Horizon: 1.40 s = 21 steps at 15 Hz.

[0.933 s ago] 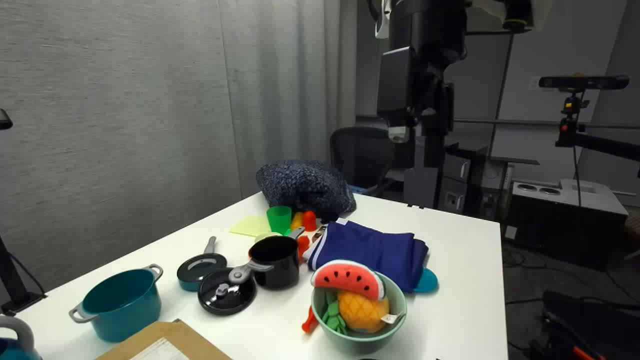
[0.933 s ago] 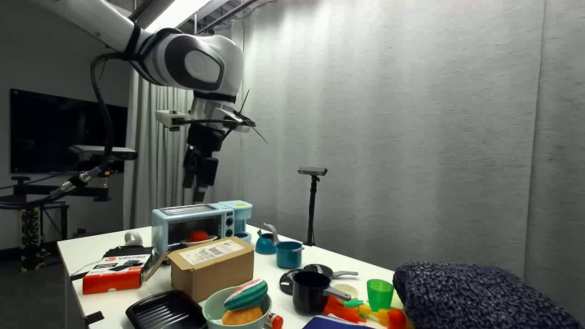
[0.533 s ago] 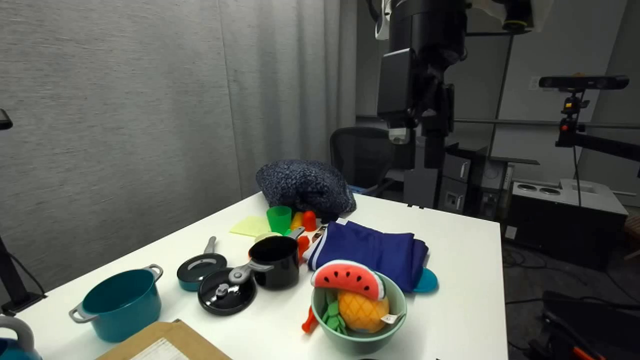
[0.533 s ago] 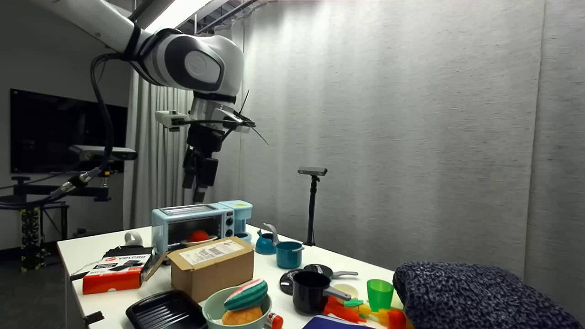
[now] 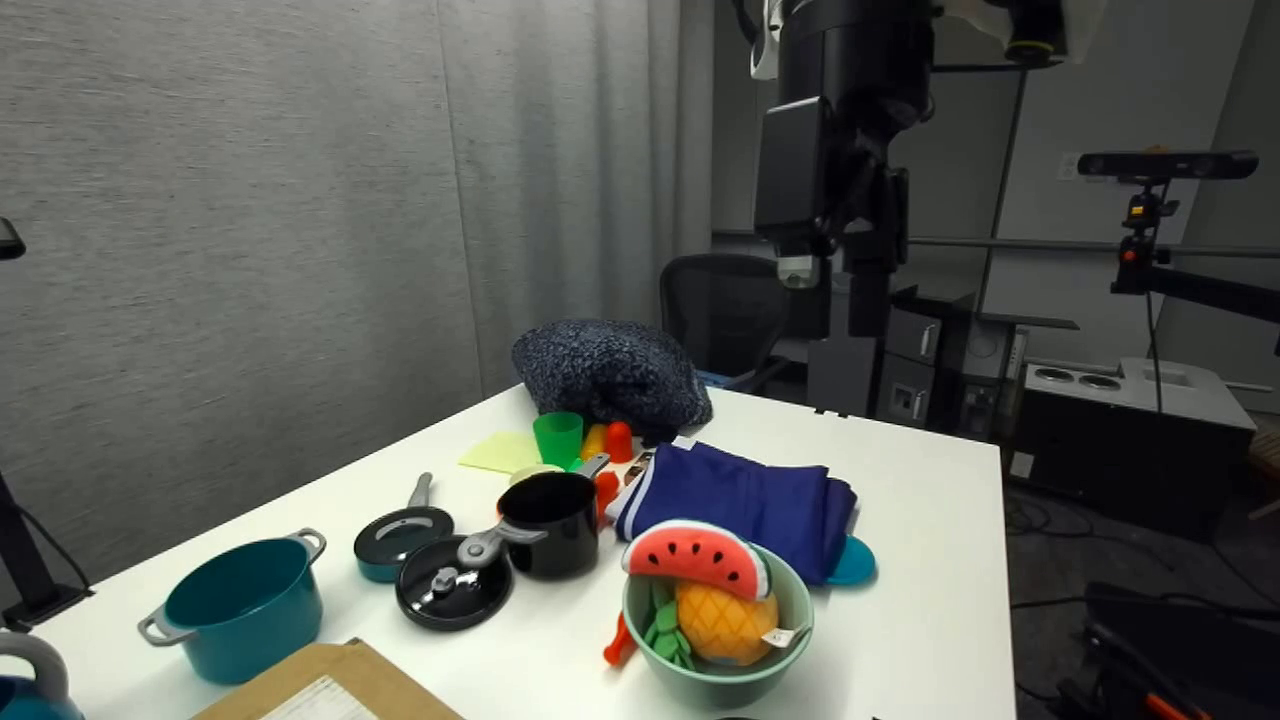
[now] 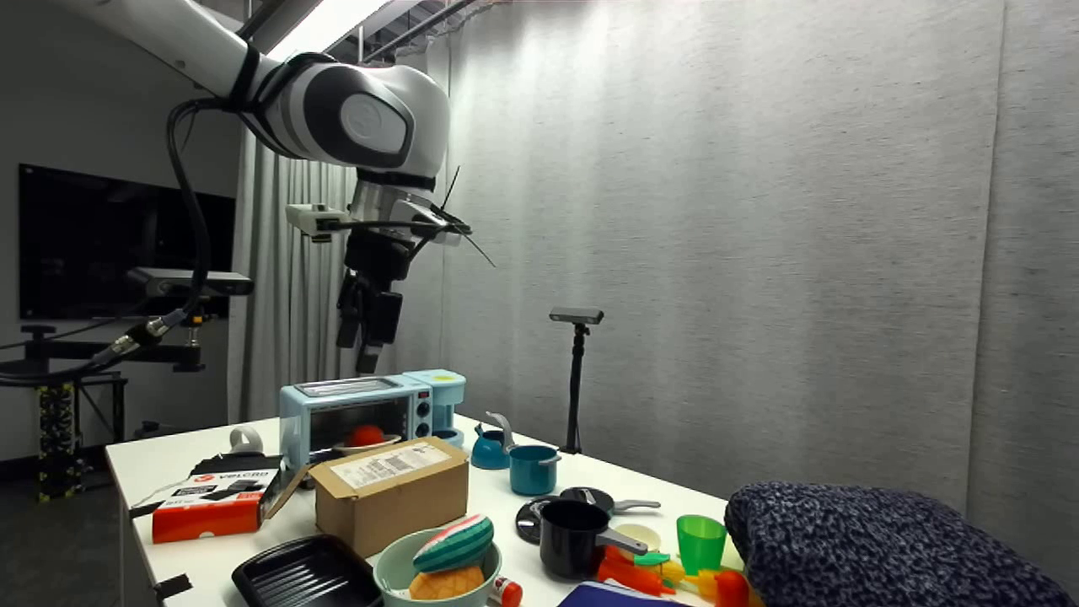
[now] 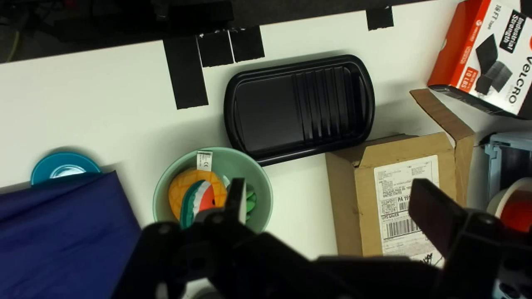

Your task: Cover the fruits plush toy with the blue cloth

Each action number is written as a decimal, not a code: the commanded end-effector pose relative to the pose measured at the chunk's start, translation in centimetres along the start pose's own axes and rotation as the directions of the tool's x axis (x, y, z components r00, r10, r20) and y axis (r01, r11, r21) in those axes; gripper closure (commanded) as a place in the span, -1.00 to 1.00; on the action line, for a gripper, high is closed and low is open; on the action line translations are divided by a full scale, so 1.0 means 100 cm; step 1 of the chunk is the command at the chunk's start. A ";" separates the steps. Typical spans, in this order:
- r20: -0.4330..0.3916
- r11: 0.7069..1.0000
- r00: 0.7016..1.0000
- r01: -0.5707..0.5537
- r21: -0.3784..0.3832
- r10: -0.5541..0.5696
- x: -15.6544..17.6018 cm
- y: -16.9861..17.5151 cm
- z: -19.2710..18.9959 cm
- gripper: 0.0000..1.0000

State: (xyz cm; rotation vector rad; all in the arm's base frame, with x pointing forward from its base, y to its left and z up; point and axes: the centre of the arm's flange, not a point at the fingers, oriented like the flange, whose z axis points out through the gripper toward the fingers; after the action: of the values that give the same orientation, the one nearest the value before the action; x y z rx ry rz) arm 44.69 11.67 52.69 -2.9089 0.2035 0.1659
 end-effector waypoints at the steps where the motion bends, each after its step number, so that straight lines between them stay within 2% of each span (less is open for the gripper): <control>1: 0.000 1.000 1.000 0.000 0.000 0.000 0.000 0.000 0.000 -1.00; 4: 0.000 1.000 1.000 0.000 0.000 0.000 0.000 0.000 0.000 -1.00; 6: -0.024 0.999 0.999 -0.047 -0.005 0.047 0.006 0.008 0.001 -1.00; 9: -0.081 0.991 0.988 -0.133 0.001 0.133 0.039 0.027 0.006 -1.00; 14: -0.089 0.949 0.945 -0.313 0.042 0.316 0.112 0.107 0.018 -1.00; 17: -0.078 0.920 0.918 -0.392 -0.025 0.389 0.142 0.164 0.029 -1.00; 21: -0.074 0.882 0.890 -0.455 -0.119 0.449 0.160 0.221 0.060 -1.00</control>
State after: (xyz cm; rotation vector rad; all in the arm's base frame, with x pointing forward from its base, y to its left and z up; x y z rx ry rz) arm 54.72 -8.13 42.04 -2.9143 0.8306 0.1571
